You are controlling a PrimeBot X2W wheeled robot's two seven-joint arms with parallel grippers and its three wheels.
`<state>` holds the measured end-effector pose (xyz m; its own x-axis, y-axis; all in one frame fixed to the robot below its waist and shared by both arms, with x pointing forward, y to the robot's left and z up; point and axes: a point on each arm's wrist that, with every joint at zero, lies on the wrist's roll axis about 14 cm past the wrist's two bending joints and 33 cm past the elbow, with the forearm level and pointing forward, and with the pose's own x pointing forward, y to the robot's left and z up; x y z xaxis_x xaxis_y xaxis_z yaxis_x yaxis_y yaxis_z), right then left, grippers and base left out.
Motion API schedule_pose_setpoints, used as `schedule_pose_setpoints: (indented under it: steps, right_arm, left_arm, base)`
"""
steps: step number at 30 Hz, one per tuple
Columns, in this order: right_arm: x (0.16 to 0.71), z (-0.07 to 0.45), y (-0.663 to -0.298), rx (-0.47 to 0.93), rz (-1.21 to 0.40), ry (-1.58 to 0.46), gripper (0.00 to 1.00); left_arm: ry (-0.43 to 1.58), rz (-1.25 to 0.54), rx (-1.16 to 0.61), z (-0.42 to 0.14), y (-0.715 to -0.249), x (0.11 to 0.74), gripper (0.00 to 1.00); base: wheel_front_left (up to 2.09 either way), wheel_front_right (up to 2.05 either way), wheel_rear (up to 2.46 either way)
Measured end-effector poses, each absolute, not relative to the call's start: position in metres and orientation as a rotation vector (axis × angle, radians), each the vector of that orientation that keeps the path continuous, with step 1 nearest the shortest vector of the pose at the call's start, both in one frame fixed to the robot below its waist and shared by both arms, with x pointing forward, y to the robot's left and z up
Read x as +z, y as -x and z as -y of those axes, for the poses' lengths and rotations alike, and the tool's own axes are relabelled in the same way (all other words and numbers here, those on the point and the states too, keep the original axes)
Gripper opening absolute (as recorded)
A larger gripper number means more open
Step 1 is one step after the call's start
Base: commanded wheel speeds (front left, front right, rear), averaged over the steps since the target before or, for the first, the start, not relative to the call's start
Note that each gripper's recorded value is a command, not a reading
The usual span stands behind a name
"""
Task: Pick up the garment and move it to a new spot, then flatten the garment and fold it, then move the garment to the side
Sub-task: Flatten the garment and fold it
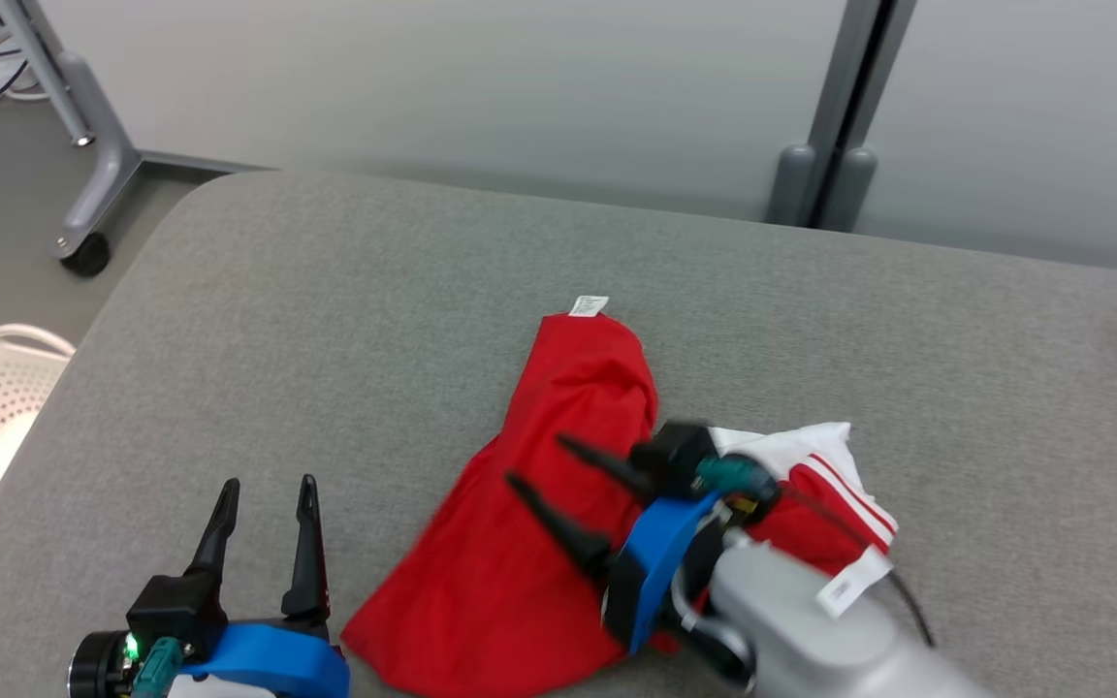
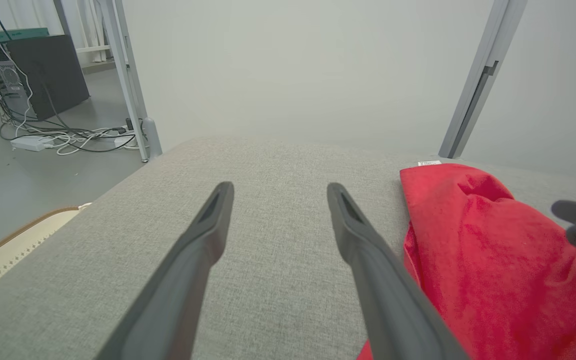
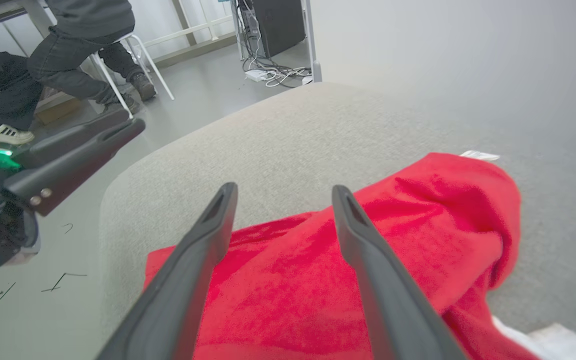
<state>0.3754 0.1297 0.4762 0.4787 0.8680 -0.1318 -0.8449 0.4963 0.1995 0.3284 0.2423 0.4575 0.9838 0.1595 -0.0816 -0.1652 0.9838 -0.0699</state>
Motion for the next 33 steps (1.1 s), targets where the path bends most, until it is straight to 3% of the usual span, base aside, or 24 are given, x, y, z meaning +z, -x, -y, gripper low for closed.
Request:
schedule_pose_setpoints:
  steps: [6,11,18,26,28,29,33]
  right_arm:
    - [0.522,-0.031,-0.459,0.748,-0.059,-0.058,1.00]
    - [0.509,0.043,-0.485,0.569,-0.106,0.027,1.00]
    - [0.446,0.066,-0.479,0.522,-0.374,0.090,1.00]
    - [0.377,0.053,-0.429,0.581,-0.709,0.076,1.00]
    - [0.380,0.047,-0.429,0.594,-0.708,0.048,0.11]
    - [0.381,0.045,-0.430,0.596,-0.705,0.034,0.00]
    - [0.396,0.046,-0.448,0.587,-0.632,0.013,0.00]
  left_arm:
    - [0.074,-0.063,0.136,-0.235,-0.331,0.461,1.00]
    - [0.073,-0.058,0.118,-0.230,-0.331,0.462,1.00]
    - [0.072,-0.085,0.116,-0.229,-0.333,0.454,1.00]
    - [0.074,-0.095,0.121,-0.231,-0.335,0.451,1.00]
    - [0.074,-0.095,0.122,-0.230,-0.336,0.451,1.00]
    - [0.076,-0.095,0.122,-0.230,-0.336,0.451,1.00]
    - [0.078,-0.097,0.121,-0.230,-0.338,0.451,1.00]
  base:
    - [0.00,0.00,0.00]
    - [0.00,0.00,0.00]
    - [0.00,0.00,0.00]
    - [0.00,0.00,0.00]
    - [0.00,0.00,0.00]
    - [0.00,0.00,0.00]
    - [0.00,0.00,0.00]
